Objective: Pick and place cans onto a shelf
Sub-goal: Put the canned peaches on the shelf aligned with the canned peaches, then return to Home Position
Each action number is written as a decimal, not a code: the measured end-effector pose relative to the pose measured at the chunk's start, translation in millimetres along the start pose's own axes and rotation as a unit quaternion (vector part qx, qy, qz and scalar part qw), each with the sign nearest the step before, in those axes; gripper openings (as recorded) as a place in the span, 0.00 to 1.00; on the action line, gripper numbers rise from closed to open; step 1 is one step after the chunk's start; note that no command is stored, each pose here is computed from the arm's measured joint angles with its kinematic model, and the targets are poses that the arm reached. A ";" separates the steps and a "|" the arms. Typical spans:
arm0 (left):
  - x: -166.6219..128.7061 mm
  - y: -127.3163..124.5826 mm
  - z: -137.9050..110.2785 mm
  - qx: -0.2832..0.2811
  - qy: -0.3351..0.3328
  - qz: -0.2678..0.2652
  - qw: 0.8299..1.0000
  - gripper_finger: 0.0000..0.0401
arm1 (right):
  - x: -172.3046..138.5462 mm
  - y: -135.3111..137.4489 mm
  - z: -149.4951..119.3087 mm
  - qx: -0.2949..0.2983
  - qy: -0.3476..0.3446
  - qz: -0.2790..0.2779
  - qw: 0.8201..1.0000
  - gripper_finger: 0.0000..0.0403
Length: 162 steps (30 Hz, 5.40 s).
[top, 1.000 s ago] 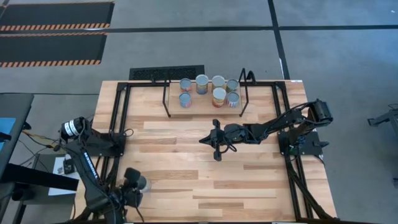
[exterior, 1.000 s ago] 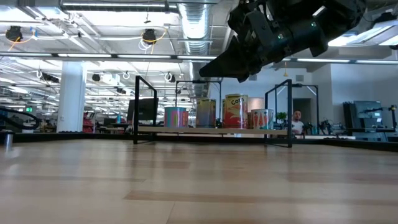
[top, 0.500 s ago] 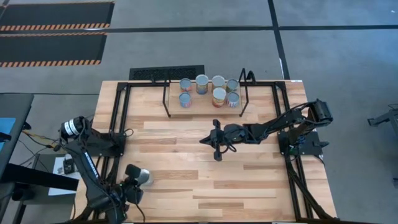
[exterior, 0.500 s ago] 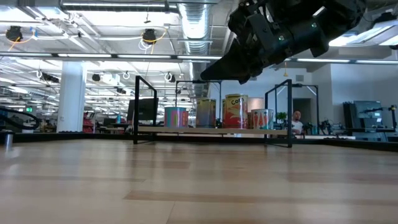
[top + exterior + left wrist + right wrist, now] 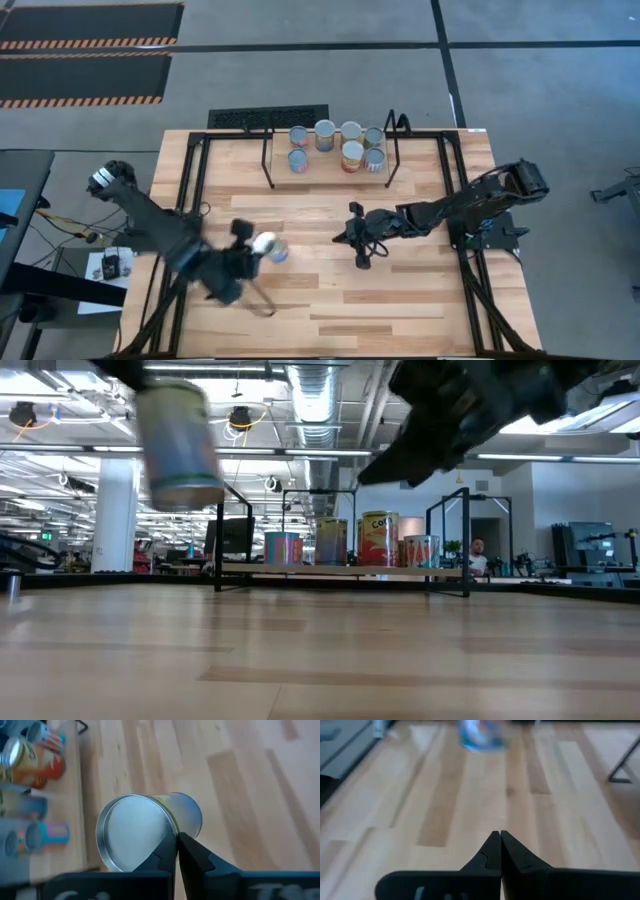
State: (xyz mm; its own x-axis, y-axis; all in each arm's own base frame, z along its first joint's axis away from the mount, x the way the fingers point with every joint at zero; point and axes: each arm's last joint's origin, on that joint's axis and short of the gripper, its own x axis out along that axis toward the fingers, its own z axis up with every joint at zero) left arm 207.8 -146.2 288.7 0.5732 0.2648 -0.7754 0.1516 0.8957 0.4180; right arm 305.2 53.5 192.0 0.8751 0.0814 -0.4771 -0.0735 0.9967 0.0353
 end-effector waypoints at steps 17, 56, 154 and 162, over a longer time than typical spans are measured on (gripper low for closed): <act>88.9 174.4 42.9 -0.087 -0.033 0.000 0.996 0.00 | -59.1 24.9 -33.6 0.012 -0.101 0.007 0.995 0.02; 192.8 279.3 40.1 -0.105 0.113 0.034 0.987 0.00 | -63.1 22.6 -34.6 0.007 -0.101 -0.003 0.995 0.02; 78.0 133.0 -122.5 -0.209 -0.441 0.018 0.873 0.00 | -144.6 -27.7 -78.7 -0.025 -0.268 -0.067 0.961 0.01; 80.0 118.7 -144.4 -0.211 -0.444 0.018 0.871 0.00 | -155.4 -37.4 -100.3 -0.002 -0.289 -0.096 0.953 0.01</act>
State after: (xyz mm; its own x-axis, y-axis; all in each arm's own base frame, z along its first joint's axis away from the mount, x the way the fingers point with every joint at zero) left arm 155.3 32.9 207.9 0.9965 0.0827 -0.0151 -0.0812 0.9936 0.0786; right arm 124.0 3.2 176.8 0.9898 -0.1115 0.0889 0.1127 0.9936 -0.0079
